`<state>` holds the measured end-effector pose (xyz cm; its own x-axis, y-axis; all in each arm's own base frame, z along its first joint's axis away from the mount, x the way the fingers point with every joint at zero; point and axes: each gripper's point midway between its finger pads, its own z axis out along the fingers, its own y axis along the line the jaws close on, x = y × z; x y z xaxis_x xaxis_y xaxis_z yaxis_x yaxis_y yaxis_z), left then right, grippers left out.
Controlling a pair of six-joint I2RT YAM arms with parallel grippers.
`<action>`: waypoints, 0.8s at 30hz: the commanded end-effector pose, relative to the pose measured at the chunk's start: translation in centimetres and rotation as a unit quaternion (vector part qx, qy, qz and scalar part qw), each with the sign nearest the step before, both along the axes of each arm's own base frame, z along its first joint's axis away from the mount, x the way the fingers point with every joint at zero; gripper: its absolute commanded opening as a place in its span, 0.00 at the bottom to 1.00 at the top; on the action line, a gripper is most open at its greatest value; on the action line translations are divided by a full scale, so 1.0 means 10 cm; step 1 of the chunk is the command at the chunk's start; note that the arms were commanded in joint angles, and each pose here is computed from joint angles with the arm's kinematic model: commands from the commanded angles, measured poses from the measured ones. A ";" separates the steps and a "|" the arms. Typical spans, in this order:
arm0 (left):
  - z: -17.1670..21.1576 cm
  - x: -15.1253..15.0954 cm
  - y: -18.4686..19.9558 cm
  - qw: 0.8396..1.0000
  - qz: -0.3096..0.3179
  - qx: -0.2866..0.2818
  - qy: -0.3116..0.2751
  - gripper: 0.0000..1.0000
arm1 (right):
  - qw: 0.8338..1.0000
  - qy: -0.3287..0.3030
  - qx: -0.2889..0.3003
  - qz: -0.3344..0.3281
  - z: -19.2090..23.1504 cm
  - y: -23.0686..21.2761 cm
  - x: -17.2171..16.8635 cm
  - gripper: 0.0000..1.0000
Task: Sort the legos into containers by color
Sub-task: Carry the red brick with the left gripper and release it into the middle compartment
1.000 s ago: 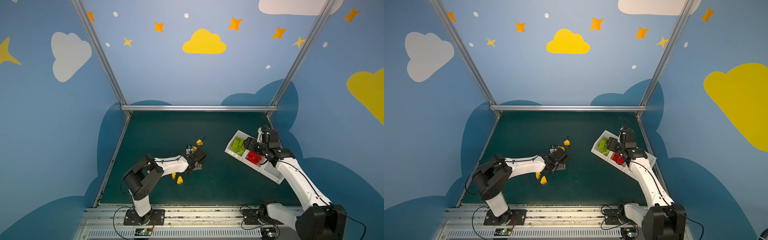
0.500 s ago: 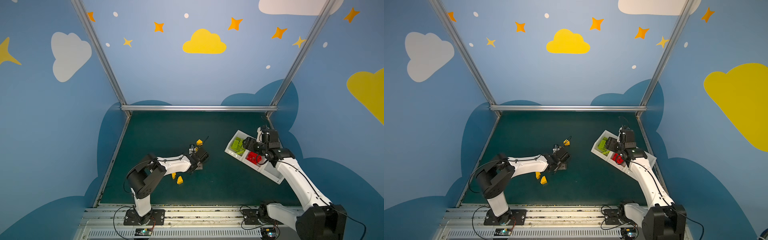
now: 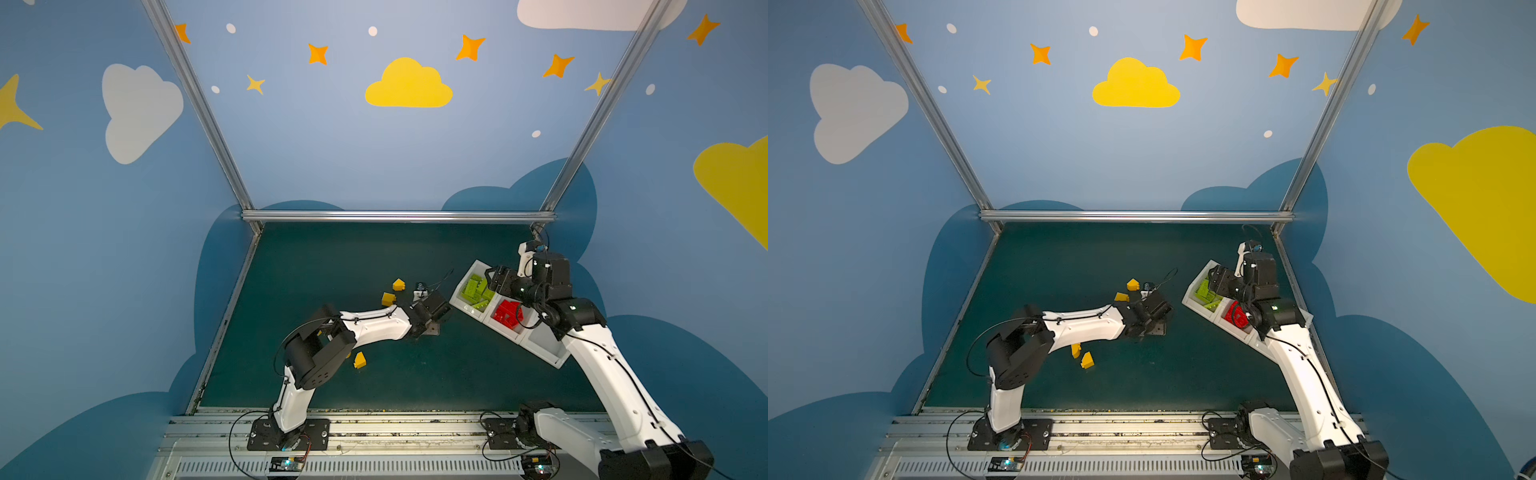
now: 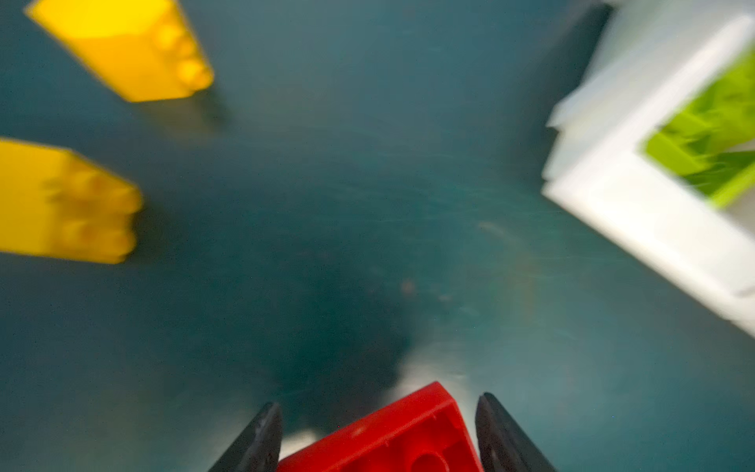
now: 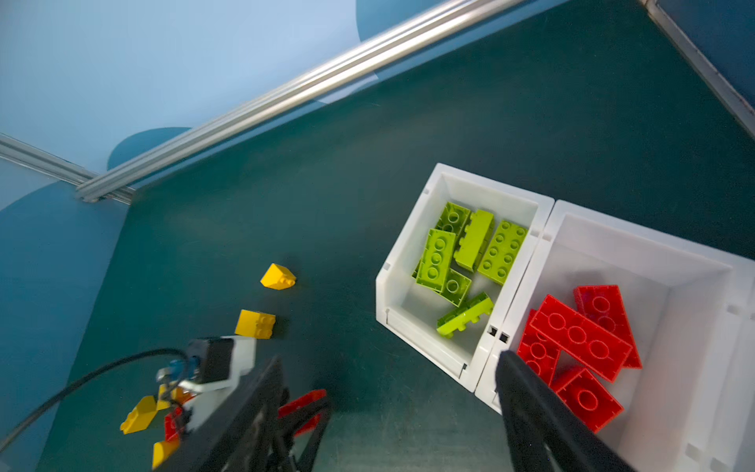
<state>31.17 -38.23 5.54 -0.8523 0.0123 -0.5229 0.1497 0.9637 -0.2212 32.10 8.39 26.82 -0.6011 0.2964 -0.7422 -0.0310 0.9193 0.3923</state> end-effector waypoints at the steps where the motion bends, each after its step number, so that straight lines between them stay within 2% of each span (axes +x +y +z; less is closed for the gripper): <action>1: 0.09 0.00 -0.32 0.999 -0.032 -0.018 -0.002 0.59 | 0.999 -0.037 0.014 0.020 0.37 0.08 -0.16 0.80; 12: 0.43 0.17 -1.46 0.987 -0.100 -0.127 -0.017 0.58 | 0.988 -0.132 0.051 0.068 1.13 0.24 -0.62 0.80; 20: 0.69 0.28 -2.06 0.968 -0.143 -0.203 -0.031 0.58 | 0.985 -0.146 0.056 0.080 1.25 0.29 -0.72 0.80; 24: 0.75 0.30 -2.28 0.961 -0.163 -0.223 -0.030 0.59 | 0.985 -0.145 0.052 0.079 1.24 0.29 -0.72 0.80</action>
<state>34.70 -59.62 12.52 -0.8103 0.0020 -0.5859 0.4116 0.7137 -0.5668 25.12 11.27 38.85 -0.4130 0.3004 -0.8598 -0.2959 0.8486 0.4386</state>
